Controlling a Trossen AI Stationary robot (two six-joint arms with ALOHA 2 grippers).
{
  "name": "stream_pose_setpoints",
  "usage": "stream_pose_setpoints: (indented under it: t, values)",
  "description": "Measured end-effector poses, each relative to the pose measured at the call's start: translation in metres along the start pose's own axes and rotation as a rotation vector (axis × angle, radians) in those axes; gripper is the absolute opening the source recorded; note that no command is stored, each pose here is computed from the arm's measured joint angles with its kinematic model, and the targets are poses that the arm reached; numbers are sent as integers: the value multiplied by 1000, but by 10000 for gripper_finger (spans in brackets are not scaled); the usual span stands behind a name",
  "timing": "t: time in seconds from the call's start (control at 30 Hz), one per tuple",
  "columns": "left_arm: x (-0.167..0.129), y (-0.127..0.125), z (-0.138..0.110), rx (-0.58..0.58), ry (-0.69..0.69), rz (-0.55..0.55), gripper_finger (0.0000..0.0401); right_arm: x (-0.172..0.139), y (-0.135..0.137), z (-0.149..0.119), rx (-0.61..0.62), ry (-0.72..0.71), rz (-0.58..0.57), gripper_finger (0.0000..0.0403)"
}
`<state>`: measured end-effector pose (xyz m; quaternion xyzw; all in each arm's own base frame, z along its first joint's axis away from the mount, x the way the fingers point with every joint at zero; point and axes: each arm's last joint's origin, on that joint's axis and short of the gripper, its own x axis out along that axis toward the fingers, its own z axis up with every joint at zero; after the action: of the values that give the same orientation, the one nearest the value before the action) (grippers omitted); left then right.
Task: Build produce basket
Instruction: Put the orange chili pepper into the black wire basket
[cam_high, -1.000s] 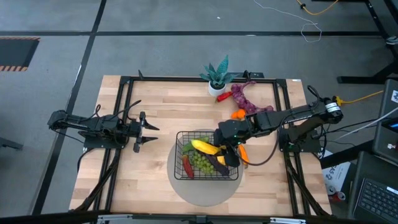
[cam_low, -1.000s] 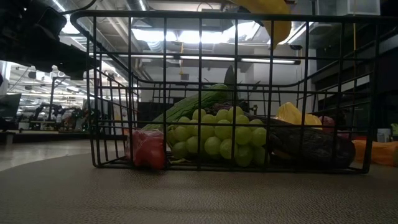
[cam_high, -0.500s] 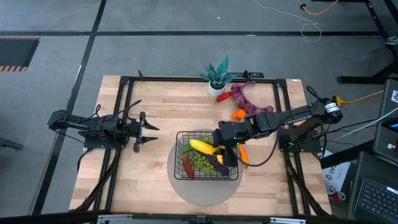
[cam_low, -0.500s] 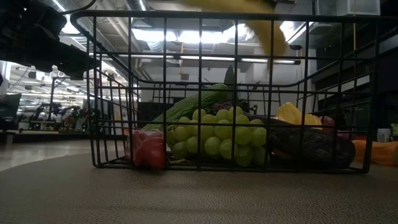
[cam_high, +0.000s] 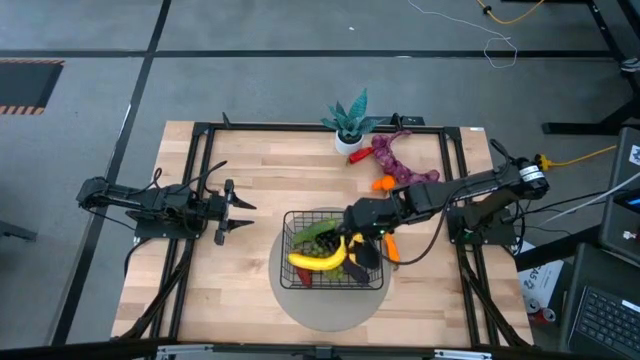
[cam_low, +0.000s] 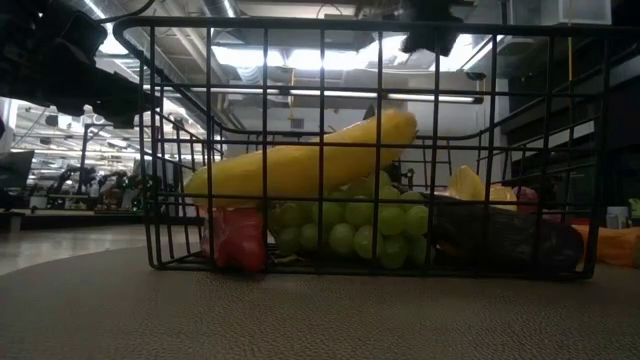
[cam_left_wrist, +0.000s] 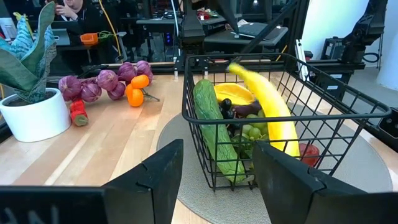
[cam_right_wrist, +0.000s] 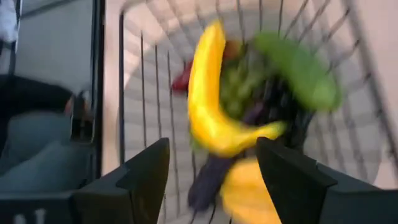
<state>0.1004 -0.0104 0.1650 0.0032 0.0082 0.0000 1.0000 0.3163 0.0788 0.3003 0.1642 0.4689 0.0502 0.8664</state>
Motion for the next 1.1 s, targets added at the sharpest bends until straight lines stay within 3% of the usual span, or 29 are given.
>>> stream_pose_setpoints:
  t: [0.17,0.33,0.5,0.67,0.83,1.1]
  values:
    - [0,0,0,0,0,0,188,-6,-5,-15,56,190,-19,231]
    - [0,0,0,0,0,-1,188,-24,-6,-19,79,183,-59,224]
    - [0,0,0,0,0,-1,188,-60,-9,-26,73,89,-147,224]
    - [0,0,0,0,0,-1,188,-99,-13,-34,190,-69,-235,223]
    - [0,0,0,0,0,-1,188,-125,-8,-41,296,-170,-158,223]
    - [0,0,0,0,0,0,188,-141,11,-45,175,-268,-39,223]
